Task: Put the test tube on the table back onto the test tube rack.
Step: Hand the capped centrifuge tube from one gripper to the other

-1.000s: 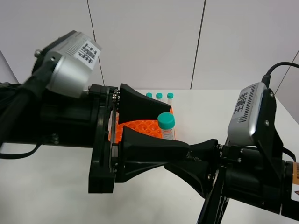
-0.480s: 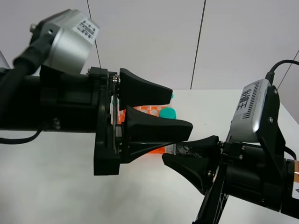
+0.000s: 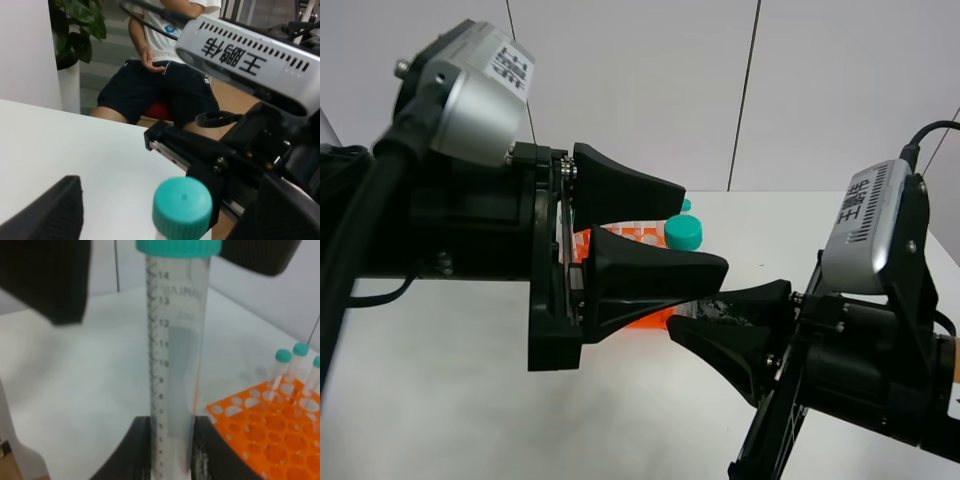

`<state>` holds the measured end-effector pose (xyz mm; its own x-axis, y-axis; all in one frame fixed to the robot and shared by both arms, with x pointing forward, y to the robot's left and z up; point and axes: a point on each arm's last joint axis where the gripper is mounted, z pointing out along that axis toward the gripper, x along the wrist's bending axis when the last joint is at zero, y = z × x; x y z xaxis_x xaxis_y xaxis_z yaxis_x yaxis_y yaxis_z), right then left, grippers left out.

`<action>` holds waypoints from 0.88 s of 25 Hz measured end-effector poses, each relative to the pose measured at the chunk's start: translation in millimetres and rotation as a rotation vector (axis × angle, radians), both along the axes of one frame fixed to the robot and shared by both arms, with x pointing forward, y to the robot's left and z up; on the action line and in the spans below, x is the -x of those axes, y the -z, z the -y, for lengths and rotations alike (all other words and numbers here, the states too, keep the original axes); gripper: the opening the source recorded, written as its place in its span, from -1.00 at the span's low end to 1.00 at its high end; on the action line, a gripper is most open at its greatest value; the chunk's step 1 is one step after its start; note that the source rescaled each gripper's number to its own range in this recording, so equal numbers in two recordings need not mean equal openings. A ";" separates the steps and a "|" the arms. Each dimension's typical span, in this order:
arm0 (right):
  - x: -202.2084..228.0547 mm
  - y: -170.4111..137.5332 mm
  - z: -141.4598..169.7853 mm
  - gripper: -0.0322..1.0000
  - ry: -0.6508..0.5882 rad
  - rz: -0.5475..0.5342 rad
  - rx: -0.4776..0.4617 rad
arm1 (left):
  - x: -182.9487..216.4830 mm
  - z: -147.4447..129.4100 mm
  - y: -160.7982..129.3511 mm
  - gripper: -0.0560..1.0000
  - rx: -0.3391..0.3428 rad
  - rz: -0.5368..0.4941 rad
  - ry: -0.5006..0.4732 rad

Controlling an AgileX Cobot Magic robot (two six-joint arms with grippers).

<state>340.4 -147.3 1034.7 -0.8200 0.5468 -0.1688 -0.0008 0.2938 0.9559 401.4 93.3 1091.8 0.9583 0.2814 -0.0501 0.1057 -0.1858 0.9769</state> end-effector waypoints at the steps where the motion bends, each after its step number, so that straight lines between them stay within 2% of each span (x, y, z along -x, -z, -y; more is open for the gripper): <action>1: 0.0 -0.1 0.0 -0.93 0.000 0.001 -0.001 | -0.3 -0.1 0.1 0.41 -0.001 0.000 -0.003; 6: -0.2 -0.1 0.1 -0.93 0.004 -0.005 -0.005 | -1.1 -0.4 0.4 0.25 -0.007 0.007 -0.012; 16: -0.2 -0.1 0.1 -0.93 0.006 -0.008 -0.007 | -1.8 -0.7 0.6 0.21 -0.011 0.013 -0.018; 22: -0.2 -0.1 0.1 -0.93 0.006 -0.008 -0.007 | -1.8 -0.7 0.6 -0.19 -0.015 0.028 -0.014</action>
